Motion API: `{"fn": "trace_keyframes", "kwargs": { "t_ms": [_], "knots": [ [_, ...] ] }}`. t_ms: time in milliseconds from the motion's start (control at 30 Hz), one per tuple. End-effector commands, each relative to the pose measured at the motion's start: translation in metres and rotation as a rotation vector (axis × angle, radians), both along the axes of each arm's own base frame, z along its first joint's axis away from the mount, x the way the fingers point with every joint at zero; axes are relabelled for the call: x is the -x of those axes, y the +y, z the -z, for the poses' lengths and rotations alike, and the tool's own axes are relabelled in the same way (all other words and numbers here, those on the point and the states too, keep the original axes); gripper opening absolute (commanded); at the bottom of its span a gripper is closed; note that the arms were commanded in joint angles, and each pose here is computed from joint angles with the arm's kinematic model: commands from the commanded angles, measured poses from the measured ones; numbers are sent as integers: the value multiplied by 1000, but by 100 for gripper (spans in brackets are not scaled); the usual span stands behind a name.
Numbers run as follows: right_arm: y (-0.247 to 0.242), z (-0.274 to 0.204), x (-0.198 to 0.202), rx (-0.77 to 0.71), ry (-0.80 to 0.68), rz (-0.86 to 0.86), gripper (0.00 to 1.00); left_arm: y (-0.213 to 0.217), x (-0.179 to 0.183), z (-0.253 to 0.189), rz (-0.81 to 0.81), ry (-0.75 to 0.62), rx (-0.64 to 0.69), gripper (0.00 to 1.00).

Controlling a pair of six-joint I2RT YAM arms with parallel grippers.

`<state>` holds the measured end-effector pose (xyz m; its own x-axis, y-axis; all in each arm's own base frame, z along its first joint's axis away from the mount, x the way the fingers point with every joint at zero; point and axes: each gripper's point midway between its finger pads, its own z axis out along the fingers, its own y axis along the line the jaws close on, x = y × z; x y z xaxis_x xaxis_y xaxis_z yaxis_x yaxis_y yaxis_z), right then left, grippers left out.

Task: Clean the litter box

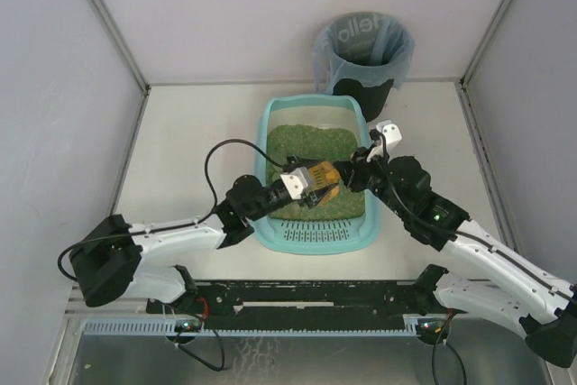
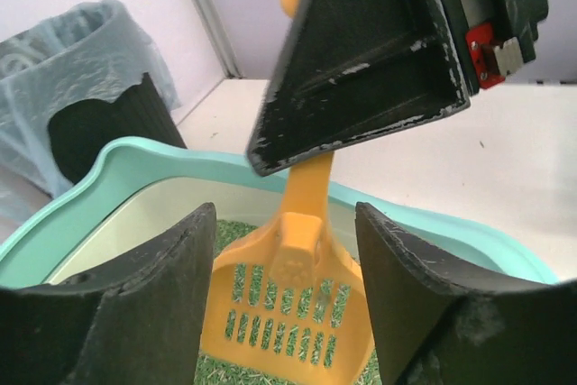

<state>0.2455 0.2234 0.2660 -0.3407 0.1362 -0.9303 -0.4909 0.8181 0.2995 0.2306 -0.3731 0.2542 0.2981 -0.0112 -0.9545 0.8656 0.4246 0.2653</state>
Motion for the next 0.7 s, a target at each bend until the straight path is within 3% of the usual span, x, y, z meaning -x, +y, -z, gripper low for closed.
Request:
{"fn": "trace_keyframes", "kwargs": {
  "t_ms": [0, 267, 500, 667],
  "knots": [
    [-6, -21, -14, -2, -76, 68, 0, 33, -6, -41, -137, 31, 181, 69],
    [-15, -22, -34, 91, -76, 172, 0, 115, -31, -28, -537, 420, 304, 81],
    [-5, -20, -51, 82, -51, 202, 0, 180, -33, 35, -776, 825, 208, 79],
    [11, -14, -68, 46, -7, 178, 0, 194, -30, 54, -780, 860, 174, 71]
  ]
}}
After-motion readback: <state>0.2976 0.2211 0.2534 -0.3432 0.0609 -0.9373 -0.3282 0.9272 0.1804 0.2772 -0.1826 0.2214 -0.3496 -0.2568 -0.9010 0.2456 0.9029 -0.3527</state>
